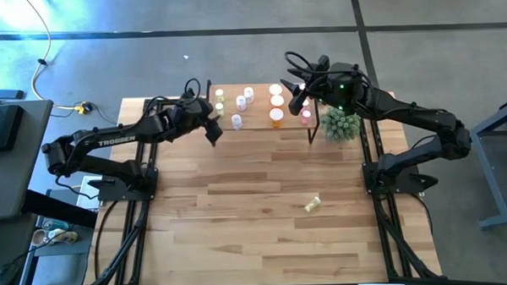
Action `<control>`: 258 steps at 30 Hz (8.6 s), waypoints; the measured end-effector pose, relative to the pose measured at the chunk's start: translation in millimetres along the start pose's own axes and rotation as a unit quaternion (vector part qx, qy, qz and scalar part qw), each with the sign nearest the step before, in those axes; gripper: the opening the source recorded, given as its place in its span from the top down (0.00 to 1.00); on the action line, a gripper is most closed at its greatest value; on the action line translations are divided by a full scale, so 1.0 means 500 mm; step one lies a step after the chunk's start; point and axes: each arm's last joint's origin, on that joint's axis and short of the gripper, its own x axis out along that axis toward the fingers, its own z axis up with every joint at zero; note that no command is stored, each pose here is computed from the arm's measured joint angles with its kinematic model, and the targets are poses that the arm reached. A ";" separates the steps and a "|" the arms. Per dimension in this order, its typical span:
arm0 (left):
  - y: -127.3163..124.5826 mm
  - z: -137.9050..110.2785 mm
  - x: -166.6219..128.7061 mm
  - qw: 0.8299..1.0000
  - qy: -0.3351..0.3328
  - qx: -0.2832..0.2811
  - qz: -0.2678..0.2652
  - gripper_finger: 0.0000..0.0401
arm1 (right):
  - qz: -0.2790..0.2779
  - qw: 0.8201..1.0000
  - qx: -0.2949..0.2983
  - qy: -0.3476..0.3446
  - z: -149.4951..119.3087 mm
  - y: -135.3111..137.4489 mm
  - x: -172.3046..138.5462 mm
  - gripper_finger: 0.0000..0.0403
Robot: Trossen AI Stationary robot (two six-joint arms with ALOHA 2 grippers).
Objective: Pick and place medicine bottles onto shelf by color
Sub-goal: Adjust the pill bottles on the shelf
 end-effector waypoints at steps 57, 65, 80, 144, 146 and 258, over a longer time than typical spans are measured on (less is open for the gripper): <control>-0.098 -0.078 -0.094 0.984 -0.096 -0.052 -0.141 0.39 | 0.077 0.923 -0.082 0.368 -0.136 0.002 0.386 0.57; -0.098 -0.078 -0.094 0.984 -0.096 -0.052 -0.141 0.39 | 0.057 0.927 -0.086 0.361 -0.143 0.000 0.399 0.57; -0.098 -0.078 -0.094 0.984 -0.096 -0.051 -0.141 0.39 | 0.059 0.928 -0.087 0.358 -0.169 -0.001 0.426 0.57; -0.102 -0.063 -0.099 0.974 -0.146 0.035 -0.168 0.39 | 0.080 0.947 -0.210 0.232 0.027 0.224 0.310 0.57; -0.102 -0.063 -0.099 0.973 -0.150 0.050 -0.169 0.39 | 0.069 0.949 -0.212 0.222 0.047 0.213 0.296 0.57; -0.042 -0.075 -0.126 0.987 -0.124 0.021 -0.100 0.39 | 0.176 0.947 -0.071 0.260 -0.160 0.279 0.323 0.86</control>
